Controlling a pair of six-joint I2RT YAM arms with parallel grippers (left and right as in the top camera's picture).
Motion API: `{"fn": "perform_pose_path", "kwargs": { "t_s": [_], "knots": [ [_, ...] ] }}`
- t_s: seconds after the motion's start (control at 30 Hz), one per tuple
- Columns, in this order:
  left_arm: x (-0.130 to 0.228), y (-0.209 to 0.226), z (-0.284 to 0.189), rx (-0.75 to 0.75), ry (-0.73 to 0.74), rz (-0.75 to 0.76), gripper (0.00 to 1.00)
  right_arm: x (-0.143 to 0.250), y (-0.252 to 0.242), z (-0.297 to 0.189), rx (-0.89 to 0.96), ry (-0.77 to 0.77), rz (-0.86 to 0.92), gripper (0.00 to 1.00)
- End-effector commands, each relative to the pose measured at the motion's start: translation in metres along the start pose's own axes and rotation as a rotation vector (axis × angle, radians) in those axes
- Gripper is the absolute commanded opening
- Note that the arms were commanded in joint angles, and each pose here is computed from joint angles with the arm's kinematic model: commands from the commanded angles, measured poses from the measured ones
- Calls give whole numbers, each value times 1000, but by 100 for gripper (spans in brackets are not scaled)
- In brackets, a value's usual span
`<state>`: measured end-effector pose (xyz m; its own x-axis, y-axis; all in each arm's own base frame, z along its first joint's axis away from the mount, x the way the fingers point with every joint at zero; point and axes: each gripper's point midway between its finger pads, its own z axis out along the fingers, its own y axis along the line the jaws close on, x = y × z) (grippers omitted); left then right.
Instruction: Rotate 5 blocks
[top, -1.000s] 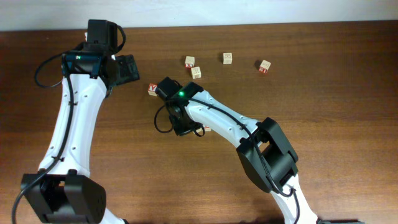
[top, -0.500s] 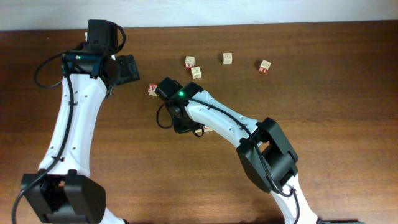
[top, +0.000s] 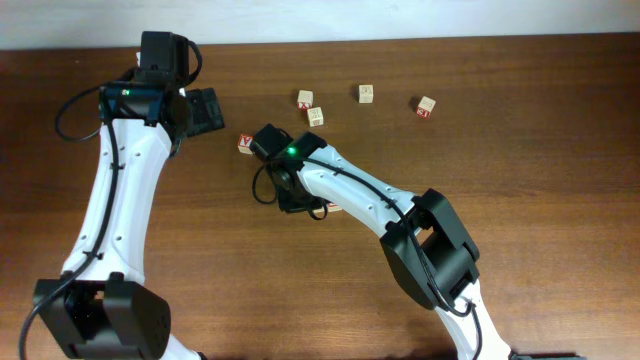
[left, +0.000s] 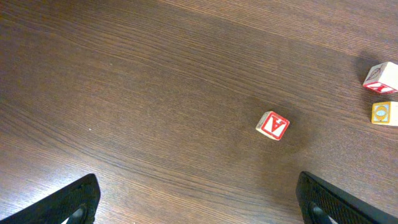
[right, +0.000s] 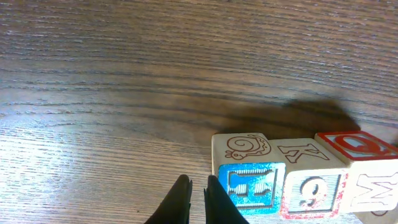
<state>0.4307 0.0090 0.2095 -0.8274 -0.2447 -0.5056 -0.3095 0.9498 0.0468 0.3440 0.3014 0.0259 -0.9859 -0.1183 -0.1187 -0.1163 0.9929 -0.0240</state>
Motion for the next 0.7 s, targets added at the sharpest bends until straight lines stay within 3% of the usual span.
{"fn": "perform_pose_path", "kwargs": {
  "t_s": [0.0,0.4,0.57,0.67],
  "knots": [
    [-6,1,-1,-10,-16,-17,99,-1,-11,9,33,9,49,11],
    [-6,1,-1,-10,-16,-17,99,1,-15,8,14,47,67,11],
    [-6,1,-1,-10,-17,-18,99,-12,-20,-23,-26,9,93,12],
    [-6,1,-1,-10,-17,-18,99,-18,-25,-29,-31,3,108,27]
  ]
}}
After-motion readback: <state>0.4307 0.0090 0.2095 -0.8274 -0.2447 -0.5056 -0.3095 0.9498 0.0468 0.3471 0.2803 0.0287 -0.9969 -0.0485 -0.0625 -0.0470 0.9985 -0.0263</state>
